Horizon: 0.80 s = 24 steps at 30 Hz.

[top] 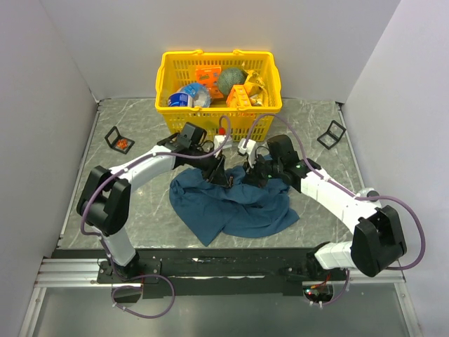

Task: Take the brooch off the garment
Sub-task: Remove the brooch from the clothes.

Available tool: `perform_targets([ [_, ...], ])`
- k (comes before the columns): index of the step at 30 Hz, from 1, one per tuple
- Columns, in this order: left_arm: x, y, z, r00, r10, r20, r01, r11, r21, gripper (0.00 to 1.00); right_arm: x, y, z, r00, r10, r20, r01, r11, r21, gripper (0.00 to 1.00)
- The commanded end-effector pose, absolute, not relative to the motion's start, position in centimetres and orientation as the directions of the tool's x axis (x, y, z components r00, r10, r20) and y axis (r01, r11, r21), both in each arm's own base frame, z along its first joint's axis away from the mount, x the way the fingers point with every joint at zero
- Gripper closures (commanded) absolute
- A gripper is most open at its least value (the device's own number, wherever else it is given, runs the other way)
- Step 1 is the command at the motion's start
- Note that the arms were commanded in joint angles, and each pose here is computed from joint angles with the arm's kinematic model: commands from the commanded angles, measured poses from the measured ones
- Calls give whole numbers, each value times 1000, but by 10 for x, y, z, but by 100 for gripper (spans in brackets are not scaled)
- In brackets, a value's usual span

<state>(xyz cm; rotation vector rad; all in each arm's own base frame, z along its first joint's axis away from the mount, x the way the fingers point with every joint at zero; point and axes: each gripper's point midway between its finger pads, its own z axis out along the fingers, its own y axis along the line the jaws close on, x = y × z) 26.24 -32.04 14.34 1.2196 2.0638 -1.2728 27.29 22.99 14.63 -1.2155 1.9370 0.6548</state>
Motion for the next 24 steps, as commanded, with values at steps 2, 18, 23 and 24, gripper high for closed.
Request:
perform_targets([
  [2, 266, -332, 175, -520, 387, -761, 847, 122, -517, 64, 280, 233, 166, -226, -484, -845, -906, 424, 0, 100],
  [18, 283, -341, 165, -564, 390, -728, 823, 196, -533, 62, 281, 231, 168, -220, -483, -847, -902, 431, -12, 100],
  [23, 289, -338, 159, -562, 393, -728, 827, 241, -508, 62, 281, 231, 169, -215, -482, -849, -903, 430, -16, 100],
  [24, 289, -339, 157, -563, 395, -726, 826, 246, -507, 63, 281, 231, 168, -216, -483, -849, -903, 430, -15, 100],
])
